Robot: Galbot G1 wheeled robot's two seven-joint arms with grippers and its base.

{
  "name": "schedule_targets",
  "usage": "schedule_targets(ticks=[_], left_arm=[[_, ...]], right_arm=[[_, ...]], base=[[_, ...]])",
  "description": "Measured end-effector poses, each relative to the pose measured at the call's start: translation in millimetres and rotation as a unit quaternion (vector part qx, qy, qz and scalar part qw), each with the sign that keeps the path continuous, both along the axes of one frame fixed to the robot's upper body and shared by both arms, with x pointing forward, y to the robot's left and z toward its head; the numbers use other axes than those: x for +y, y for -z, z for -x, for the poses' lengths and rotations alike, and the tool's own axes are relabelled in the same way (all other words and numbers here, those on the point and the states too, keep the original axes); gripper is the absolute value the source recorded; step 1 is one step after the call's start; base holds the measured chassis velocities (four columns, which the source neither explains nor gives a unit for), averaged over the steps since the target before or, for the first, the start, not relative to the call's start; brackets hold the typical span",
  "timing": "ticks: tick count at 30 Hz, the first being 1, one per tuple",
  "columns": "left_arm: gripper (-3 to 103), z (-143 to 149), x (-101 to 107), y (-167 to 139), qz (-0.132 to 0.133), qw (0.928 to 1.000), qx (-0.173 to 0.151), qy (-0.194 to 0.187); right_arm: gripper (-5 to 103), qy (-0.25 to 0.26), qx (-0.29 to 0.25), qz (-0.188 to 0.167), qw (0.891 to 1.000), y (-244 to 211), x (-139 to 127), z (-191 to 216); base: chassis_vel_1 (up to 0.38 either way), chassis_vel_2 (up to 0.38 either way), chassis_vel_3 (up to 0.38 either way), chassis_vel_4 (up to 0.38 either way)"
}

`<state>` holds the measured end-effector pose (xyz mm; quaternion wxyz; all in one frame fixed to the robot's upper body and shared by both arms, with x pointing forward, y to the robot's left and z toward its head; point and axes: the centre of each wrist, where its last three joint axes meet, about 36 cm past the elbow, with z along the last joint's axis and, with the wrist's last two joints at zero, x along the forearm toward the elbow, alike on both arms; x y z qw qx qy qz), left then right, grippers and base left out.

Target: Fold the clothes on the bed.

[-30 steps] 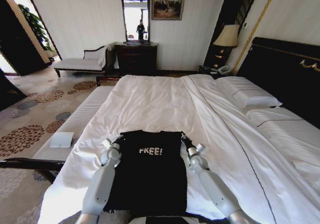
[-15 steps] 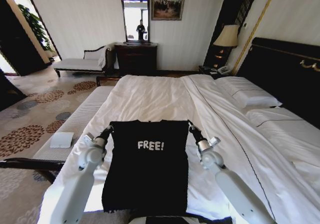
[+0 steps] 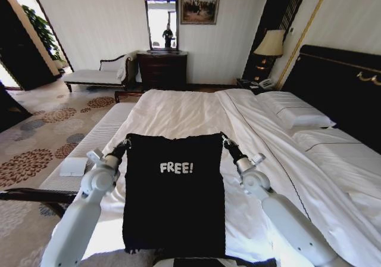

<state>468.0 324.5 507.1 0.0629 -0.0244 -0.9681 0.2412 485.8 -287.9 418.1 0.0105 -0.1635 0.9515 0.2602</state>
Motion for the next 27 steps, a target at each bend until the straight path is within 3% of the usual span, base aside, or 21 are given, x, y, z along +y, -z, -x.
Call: schedule_targets(ticks=[5,13,19,24,27], left_arm=[[1,-61.6,5.6,6.4,-0.001,0.9998,0.016,-0.010],[1,-118.8,-6.8,26.2,-0.006,0.9993,0.036,-0.013],[1,-157.6,-6.9,21.4,-0.014,0.9989,0.042,-0.015],[1,-169.2,-12.5,16.7,-0.022,0.9989,0.040,-0.007],[1,-160.9,-16.9,18.8,-0.021,0.9991,0.037,-0.001]], right_arm=[[0,-0.004,0.003,0.016,1.000,7.2,7.2,-54.0],[0,-0.001,0.025,0.033,0.999,35.5,12.2,-91.1],[0,0.004,0.030,0.026,0.999,43.4,26.9,-123.2],[0,0.003,0.032,0.027,0.999,44.1,32.5,-128.9],[0,0.003,0.029,0.030,0.999,40.3,28.6,-120.6]], base=[[0.000,0.000,0.000,0.000],[0.000,0.000,0.000,0.000],[0.000,0.000,0.000,0.000],[0.000,0.000,0.000,0.000],[0.000,0.000,0.000,0.000]])
